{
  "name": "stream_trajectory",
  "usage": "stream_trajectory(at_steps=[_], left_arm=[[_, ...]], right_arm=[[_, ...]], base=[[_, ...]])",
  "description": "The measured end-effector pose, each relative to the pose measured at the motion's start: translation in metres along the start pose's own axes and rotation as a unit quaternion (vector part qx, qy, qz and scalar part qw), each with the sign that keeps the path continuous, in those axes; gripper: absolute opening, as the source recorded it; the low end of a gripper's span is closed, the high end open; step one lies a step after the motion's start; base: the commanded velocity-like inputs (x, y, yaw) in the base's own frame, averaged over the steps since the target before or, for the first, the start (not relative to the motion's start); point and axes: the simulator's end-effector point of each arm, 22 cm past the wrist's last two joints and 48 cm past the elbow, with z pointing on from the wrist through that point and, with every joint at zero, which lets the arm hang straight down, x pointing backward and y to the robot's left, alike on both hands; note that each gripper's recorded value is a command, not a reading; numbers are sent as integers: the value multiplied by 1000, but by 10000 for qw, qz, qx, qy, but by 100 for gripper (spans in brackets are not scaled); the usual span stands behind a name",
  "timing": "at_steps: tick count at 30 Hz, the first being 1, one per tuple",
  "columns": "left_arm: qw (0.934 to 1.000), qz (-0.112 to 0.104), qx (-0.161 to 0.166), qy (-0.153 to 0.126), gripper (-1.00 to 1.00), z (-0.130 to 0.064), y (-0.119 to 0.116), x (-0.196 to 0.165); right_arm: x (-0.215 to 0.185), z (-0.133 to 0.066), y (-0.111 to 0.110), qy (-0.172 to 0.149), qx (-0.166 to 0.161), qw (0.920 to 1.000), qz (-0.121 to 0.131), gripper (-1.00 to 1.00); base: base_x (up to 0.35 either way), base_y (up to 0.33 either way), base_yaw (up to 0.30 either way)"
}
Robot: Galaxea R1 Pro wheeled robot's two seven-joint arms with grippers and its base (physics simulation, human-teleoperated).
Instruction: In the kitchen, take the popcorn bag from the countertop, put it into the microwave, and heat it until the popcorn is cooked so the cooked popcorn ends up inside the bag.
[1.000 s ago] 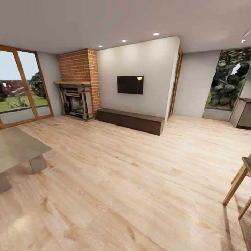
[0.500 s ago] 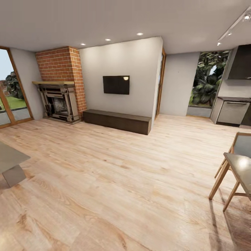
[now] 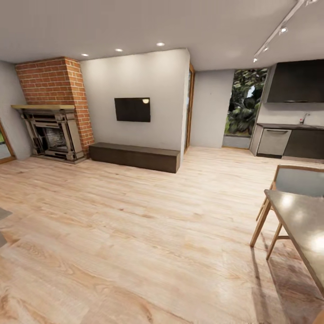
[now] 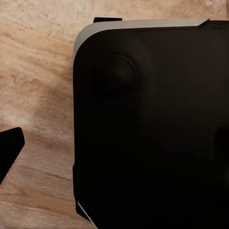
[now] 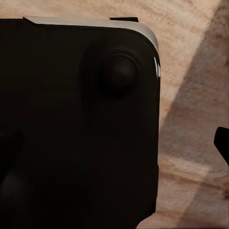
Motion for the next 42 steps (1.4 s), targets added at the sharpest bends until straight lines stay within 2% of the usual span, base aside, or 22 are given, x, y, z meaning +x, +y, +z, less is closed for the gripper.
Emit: stream_trajectory(at_steps=[36, 42], left_arm=[[10000, 20, 8, -16, 100, 0, 0, -1], [10000, 25, 9, -18, 100, 0, 0, -1]], right_arm=[[0, 0, 0, -1, -1, 10000, 0, 100], [0, 0, 0, 5, -3, 10000, -29, 100]], base=[[0, 0, -242], [42, 0, -66]])
